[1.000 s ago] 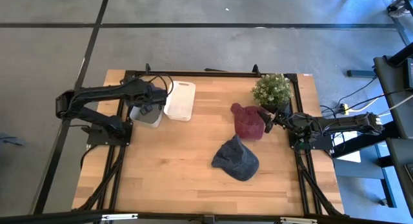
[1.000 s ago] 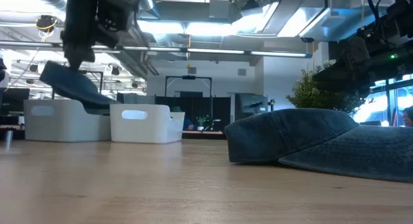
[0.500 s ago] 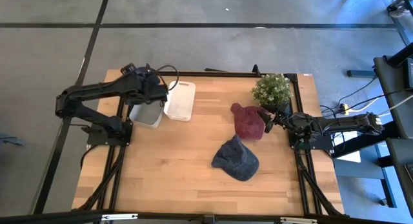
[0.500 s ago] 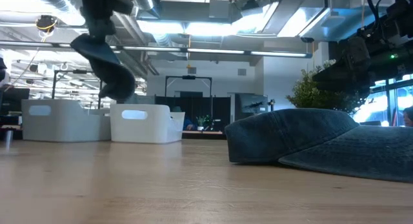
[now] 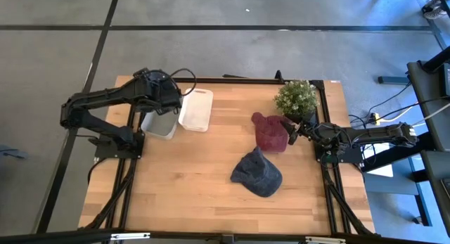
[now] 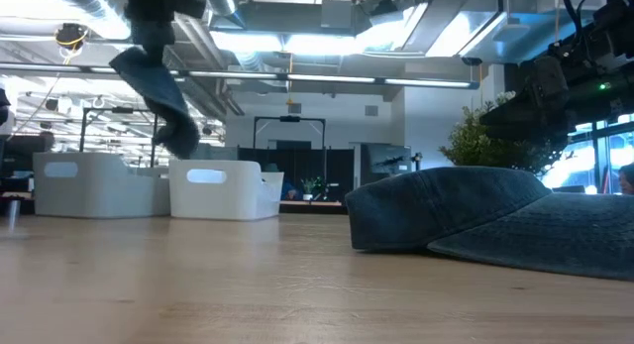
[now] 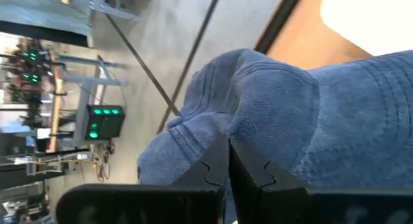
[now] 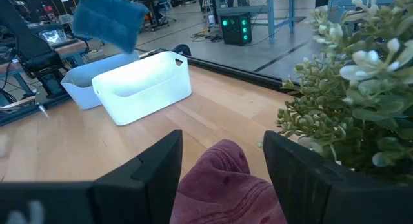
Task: Pick & Place hat
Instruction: Put the left blue cap into the gray bin
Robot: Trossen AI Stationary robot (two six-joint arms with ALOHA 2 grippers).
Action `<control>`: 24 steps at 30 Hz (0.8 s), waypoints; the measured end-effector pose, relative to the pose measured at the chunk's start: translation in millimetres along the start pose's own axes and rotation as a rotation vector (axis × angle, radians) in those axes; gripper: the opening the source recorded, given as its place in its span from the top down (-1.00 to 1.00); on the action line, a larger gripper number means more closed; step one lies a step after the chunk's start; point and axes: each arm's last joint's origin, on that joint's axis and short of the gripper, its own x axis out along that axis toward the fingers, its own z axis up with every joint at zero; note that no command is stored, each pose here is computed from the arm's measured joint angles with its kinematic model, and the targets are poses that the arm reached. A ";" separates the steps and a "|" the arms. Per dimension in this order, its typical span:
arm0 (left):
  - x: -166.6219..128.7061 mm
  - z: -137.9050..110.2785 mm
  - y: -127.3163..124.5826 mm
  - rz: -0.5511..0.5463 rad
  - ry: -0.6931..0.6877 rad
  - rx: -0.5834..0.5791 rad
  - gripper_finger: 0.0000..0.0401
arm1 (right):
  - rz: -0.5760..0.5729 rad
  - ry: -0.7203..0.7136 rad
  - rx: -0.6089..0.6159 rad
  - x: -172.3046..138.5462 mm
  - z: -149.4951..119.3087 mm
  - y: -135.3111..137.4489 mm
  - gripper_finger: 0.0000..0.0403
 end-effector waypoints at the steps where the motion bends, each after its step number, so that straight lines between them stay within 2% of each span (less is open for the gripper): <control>1: 2.1 -1.3 -2.7 -0.012 0.013 0.008 0.99 | 0.000 0.000 0.000 0.0 -0.1 0.0 -0.08; 5: 13.9 -8.5 -15.6 -0.002 0.062 0.013 0.99 | 0.000 0.000 0.000 0.0 0.0 0.0 -0.08; 13: 41.0 -29.2 -41.0 0.109 0.134 0.009 0.99 | 0.000 0.000 0.018 0.0 0.0 0.0 -0.08; 16: 48.9 -38.7 -51.0 0.100 0.177 -0.002 0.99 | 0.000 0.000 0.023 0.0 0.0 0.0 -0.08; 24: 60.3 -65.3 -77.9 0.072 0.269 -0.145 0.99 | -0.001 0.000 0.022 0.0 0.0 0.0 -0.08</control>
